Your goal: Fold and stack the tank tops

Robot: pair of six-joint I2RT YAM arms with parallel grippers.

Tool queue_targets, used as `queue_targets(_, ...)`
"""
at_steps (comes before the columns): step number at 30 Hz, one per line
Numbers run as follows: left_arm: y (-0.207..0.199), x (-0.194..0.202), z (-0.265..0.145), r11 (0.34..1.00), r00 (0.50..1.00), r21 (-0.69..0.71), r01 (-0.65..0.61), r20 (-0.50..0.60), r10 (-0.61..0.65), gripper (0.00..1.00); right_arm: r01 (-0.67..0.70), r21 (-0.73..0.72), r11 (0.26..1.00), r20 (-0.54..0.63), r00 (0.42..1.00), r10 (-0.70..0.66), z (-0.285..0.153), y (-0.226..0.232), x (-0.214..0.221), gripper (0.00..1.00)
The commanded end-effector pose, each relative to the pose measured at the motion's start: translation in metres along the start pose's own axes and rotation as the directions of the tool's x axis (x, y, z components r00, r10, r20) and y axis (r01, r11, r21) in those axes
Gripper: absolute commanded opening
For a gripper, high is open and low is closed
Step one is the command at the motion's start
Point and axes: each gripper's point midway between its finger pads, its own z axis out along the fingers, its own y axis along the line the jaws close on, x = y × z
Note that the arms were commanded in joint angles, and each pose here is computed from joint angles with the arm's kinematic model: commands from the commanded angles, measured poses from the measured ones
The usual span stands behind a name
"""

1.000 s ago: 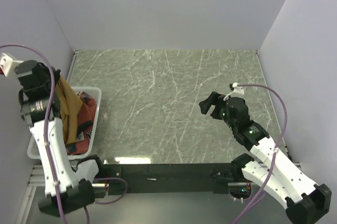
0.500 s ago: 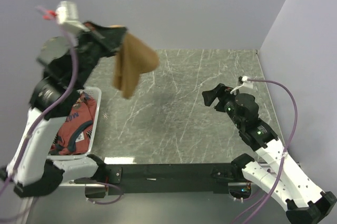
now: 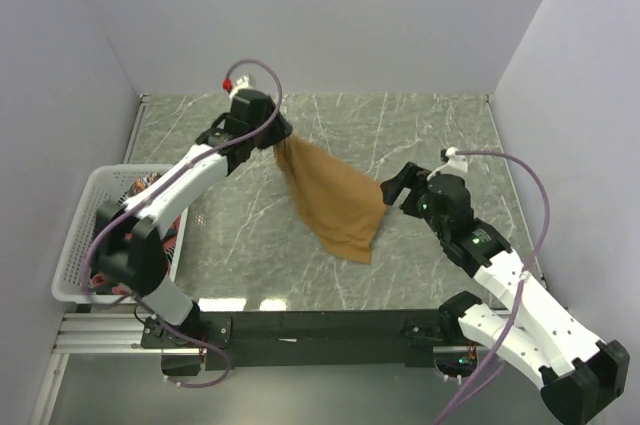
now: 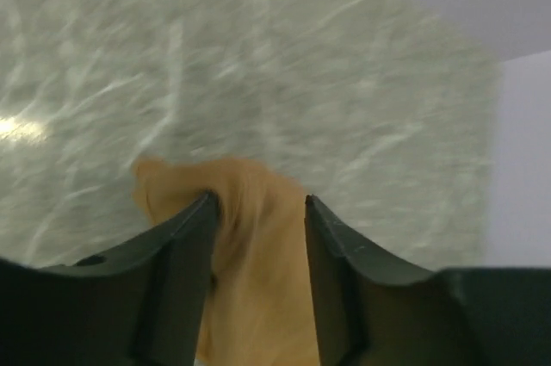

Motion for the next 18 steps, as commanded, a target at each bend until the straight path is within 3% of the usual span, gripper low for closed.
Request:
queue_targets(1,0.018,0.020,0.027,0.999,0.997,0.022,0.046,-0.069,-0.045,0.55,-0.045,0.045,0.998,-0.091,0.995,0.049,0.012,-0.018,0.038,0.87)
queue_targets(5,0.039,0.040,0.029,0.999,0.996,-0.014,0.042,-0.084,-0.043,0.73,-0.088,0.056,0.995,-0.206,0.974,0.098,0.020,-0.037,0.092,0.80)
queue_targets(6,0.043,0.039,0.026,0.999,0.996,-0.024,0.042,-0.079,-0.043,0.73,-0.115,0.059,0.992,-0.222,0.967,0.126,0.021,-0.038,0.100,0.78)
queue_targets(10,0.060,0.037,0.010,0.996,0.998,-0.083,0.037,-0.046,-0.041,0.71,-0.122,0.071,0.990,-0.283,0.949,0.137,0.023,-0.045,0.138,0.71)
queue_targets(18,0.097,0.077,-0.009,0.993,0.994,-0.106,0.059,-0.090,-0.069,0.55,-0.117,0.074,0.990,-0.335,0.932,0.136,0.026,-0.034,0.173,0.68)
